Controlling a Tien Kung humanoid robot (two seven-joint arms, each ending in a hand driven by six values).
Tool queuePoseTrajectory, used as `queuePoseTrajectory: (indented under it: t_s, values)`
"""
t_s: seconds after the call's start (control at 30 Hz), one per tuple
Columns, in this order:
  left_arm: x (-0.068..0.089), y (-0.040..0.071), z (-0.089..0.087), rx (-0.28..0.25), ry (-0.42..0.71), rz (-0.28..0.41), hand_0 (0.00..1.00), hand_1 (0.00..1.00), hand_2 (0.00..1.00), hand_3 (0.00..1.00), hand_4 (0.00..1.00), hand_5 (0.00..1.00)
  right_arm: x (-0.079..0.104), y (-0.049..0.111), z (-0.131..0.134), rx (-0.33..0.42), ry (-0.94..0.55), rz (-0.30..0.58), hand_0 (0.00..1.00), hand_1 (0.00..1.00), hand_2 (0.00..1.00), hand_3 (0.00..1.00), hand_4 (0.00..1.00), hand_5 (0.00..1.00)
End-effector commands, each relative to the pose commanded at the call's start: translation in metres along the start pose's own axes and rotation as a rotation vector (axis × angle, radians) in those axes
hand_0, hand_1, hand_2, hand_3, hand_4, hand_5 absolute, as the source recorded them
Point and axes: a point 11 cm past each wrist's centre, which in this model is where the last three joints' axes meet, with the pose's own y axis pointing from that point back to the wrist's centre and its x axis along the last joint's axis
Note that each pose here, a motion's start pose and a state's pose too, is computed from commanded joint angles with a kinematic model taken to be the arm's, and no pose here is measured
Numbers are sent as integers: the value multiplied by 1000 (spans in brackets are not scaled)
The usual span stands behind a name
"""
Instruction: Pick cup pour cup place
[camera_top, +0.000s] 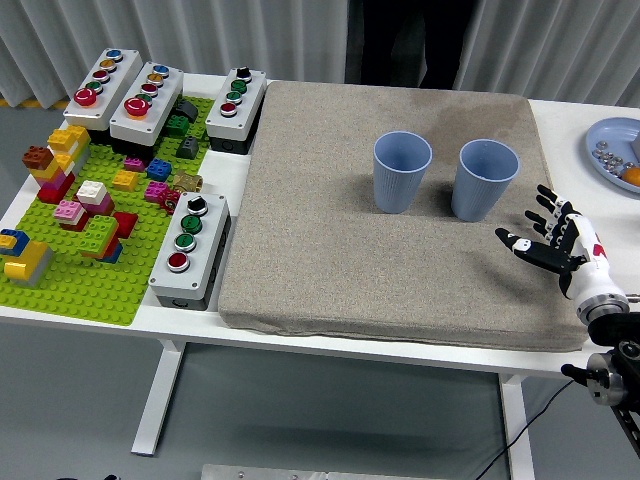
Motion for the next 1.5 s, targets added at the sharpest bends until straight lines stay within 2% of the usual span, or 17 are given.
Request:
queuePoseTrajectory:
  t_s: [0.37, 0.4, 0.77, 1.5]
  values:
    - [1, 0, -3, 7, -3, 1, 762, 775, 827, 717, 502, 998, -1, -6, -2, 2, -6, 7, 933, 853, 952, 912, 880, 240]
    - [1, 0, -3, 7, -3, 1, 762, 775, 827, 717, 503, 998, 0, -7, -3, 5, -7, 7, 932, 852, 945, 910, 879, 272]
    - [1, 0, -2, 4, -10, 3, 763, 776, 827, 717, 503, 998, -6, -15, -12, 21, -7, 1, 932, 850, 943, 905, 887, 263]
    - [-1, 1, 5, -10, -9, -1, 763, 777, 827, 717, 505, 998, -14, -21, -9, 6, -7, -13, 932, 855, 948, 914, 874, 246]
